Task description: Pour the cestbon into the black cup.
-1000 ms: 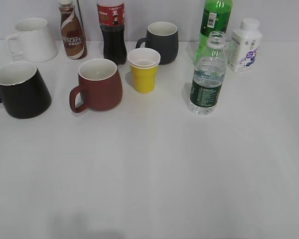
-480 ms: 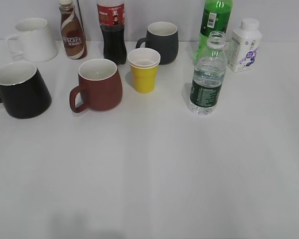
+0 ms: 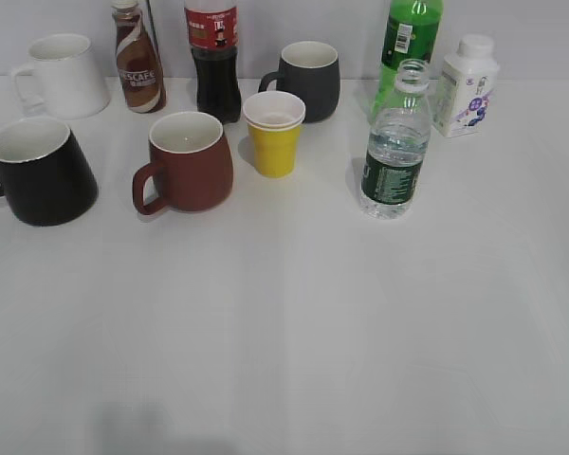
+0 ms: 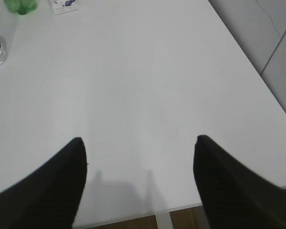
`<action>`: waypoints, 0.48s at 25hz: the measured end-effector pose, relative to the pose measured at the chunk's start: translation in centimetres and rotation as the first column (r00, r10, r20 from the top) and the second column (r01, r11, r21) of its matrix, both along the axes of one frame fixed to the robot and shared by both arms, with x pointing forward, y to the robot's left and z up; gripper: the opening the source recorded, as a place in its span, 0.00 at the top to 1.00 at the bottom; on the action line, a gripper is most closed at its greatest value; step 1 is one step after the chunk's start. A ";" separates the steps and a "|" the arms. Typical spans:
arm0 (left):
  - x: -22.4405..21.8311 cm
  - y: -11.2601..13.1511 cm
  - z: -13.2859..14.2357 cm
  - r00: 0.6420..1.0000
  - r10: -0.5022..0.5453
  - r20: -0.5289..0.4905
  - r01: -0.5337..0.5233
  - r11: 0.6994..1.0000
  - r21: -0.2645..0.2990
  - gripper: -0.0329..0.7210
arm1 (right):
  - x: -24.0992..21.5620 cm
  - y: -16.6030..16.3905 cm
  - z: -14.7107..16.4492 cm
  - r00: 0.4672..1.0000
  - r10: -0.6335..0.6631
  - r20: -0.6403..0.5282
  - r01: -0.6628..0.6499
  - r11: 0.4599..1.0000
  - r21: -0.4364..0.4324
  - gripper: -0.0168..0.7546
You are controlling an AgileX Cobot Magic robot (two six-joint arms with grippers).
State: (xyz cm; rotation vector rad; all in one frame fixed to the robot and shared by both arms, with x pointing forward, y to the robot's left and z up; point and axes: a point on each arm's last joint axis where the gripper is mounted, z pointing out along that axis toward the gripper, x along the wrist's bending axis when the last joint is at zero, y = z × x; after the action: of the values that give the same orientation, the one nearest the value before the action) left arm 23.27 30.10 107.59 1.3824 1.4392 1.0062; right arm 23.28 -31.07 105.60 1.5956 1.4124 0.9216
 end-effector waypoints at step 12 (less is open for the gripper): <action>9.8 0.0 4.6 0.866 0.035 0.499 0.005 0.997 -0.079 0.64 | 0.0 0.0 0.0 1.000 0.002 0.000 -0.002 1.000 0.003 0.30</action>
State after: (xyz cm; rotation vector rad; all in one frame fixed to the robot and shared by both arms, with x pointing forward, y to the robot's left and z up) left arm 33.06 30.09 112.23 0.9551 1.0826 1.1996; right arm 23.28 -31.04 105.59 1.5967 1.4136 0.9254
